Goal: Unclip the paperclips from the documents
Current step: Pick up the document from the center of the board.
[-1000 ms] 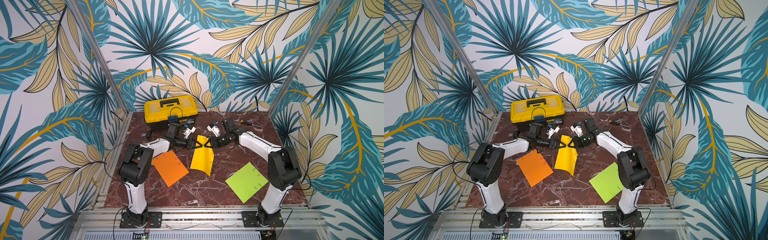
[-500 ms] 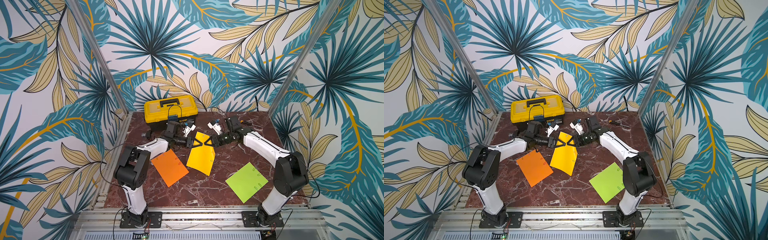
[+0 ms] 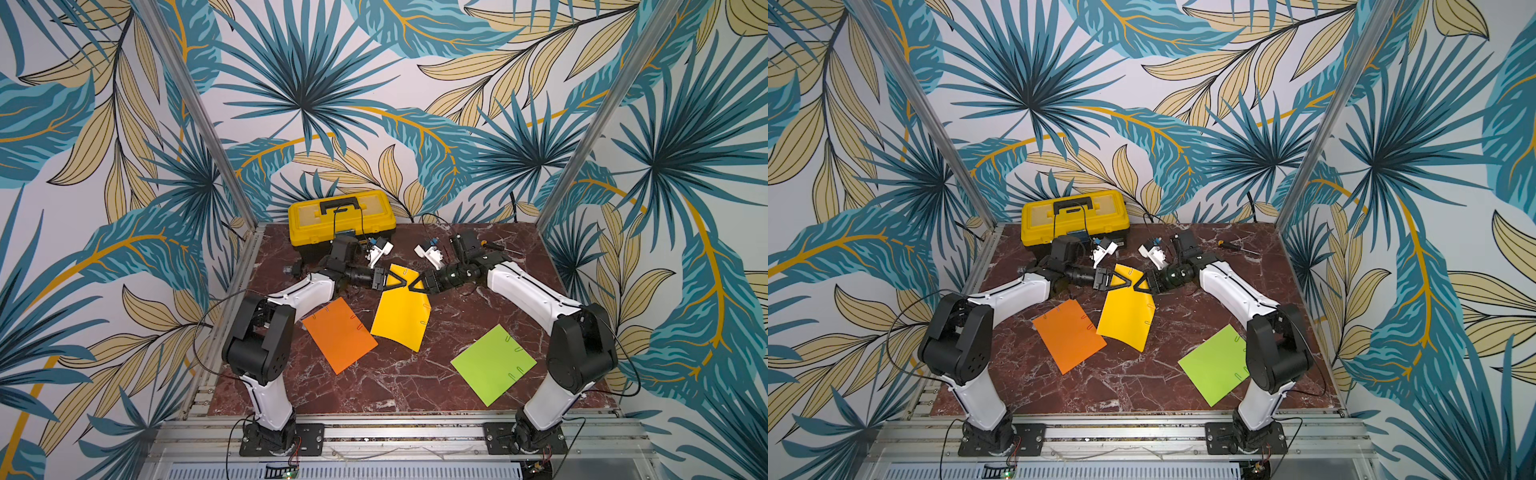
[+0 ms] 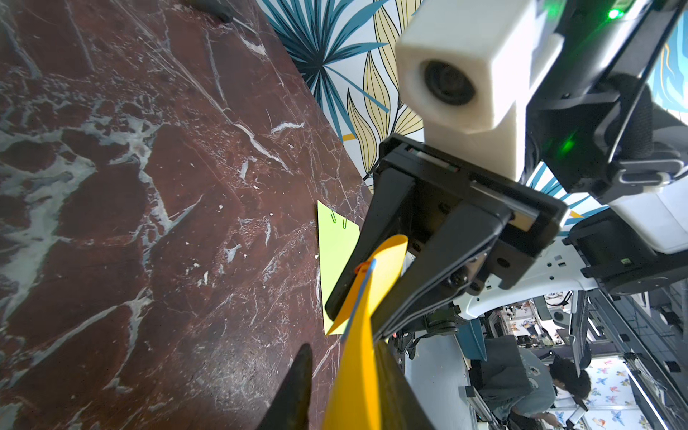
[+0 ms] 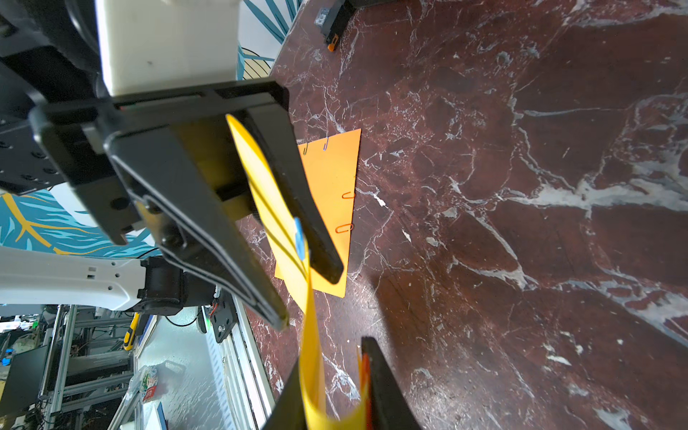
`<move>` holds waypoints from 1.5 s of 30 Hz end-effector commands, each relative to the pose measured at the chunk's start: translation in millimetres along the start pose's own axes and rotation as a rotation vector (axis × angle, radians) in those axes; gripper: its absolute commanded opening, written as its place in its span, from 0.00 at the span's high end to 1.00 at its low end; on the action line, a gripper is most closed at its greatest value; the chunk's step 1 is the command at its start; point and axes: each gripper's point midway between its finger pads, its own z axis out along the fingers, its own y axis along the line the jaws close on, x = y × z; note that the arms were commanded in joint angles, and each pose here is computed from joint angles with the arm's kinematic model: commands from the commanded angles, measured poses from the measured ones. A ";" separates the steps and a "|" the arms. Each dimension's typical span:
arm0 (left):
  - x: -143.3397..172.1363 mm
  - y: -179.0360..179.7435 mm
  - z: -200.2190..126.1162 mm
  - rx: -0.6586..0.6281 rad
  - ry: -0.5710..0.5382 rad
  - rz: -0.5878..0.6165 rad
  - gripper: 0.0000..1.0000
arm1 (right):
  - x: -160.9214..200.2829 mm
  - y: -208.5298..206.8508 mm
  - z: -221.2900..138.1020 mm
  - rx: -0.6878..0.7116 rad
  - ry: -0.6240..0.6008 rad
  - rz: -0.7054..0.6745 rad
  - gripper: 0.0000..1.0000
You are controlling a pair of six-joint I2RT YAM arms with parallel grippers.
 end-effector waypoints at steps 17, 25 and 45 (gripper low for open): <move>-5.2 -21.4 -9.6 0.000 -0.030 0.074 1.00 | 6.9 -17.5 -7.8 0.092 0.021 0.012 0.41; 11.0 -14.2 -14.6 -0.050 -0.039 0.066 1.00 | 2.5 -44.8 -47.2 0.189 -0.089 0.065 0.25; 22.6 -67.9 -33.3 -0.115 0.088 0.331 1.00 | -23.5 21.4 -96.1 0.115 -0.155 -0.270 0.28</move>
